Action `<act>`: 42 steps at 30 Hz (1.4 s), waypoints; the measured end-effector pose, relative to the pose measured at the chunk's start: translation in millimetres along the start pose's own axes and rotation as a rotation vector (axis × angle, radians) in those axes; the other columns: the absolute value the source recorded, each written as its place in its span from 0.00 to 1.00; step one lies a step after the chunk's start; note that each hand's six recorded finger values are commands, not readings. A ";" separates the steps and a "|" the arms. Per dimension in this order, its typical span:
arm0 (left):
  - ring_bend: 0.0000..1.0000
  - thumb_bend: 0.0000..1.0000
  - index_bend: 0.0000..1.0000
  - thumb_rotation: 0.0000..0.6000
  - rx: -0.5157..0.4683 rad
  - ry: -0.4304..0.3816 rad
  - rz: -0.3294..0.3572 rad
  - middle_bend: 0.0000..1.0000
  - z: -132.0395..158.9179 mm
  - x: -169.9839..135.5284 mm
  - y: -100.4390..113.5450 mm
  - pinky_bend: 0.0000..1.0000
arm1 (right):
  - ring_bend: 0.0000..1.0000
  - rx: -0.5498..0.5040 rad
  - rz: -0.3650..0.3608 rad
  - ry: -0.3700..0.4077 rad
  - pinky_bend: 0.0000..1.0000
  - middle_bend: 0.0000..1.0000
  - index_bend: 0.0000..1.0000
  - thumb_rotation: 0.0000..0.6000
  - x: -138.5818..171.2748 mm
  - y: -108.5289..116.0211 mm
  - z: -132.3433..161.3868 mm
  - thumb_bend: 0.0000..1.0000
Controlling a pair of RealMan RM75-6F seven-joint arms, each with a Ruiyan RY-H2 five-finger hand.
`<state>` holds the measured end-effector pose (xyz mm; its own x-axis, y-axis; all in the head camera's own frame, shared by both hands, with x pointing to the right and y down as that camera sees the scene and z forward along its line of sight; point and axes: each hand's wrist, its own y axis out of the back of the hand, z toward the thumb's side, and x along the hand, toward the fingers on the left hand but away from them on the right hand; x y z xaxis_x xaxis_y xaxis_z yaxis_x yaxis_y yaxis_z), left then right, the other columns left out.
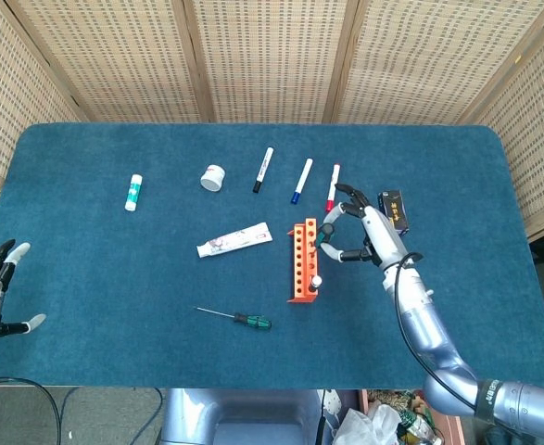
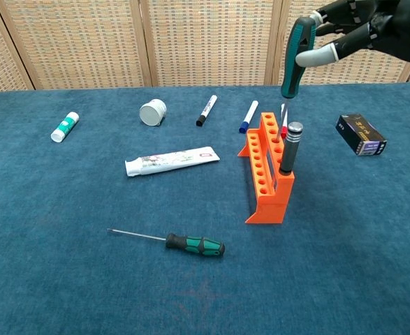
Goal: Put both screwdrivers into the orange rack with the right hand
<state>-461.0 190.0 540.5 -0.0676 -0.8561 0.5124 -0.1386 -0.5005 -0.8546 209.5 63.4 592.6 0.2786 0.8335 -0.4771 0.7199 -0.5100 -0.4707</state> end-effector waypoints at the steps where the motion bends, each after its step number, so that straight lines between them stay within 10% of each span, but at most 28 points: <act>1: 0.00 0.00 0.00 1.00 0.000 0.000 0.000 0.00 0.1 0.0 -0.1 0.00 | 0.00 0.003 0.002 -0.003 0.09 0.08 0.66 1.00 -0.5 -0.8 -1.4 0.35; 42: 0.00 0.00 0.00 1.00 0.004 0.006 -0.007 0.00 -0.2 1.3 -1.9 0.00 | 0.00 0.046 0.070 -0.074 0.09 0.08 0.66 1.00 -13.8 -40.5 -36.0 0.35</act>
<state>-461.1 189.9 542.9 -0.0725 -0.8517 0.5190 -0.1351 -0.5072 -0.8512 199.4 80.2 645.0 0.2786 0.7784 -0.5625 0.6698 -0.5773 -0.4671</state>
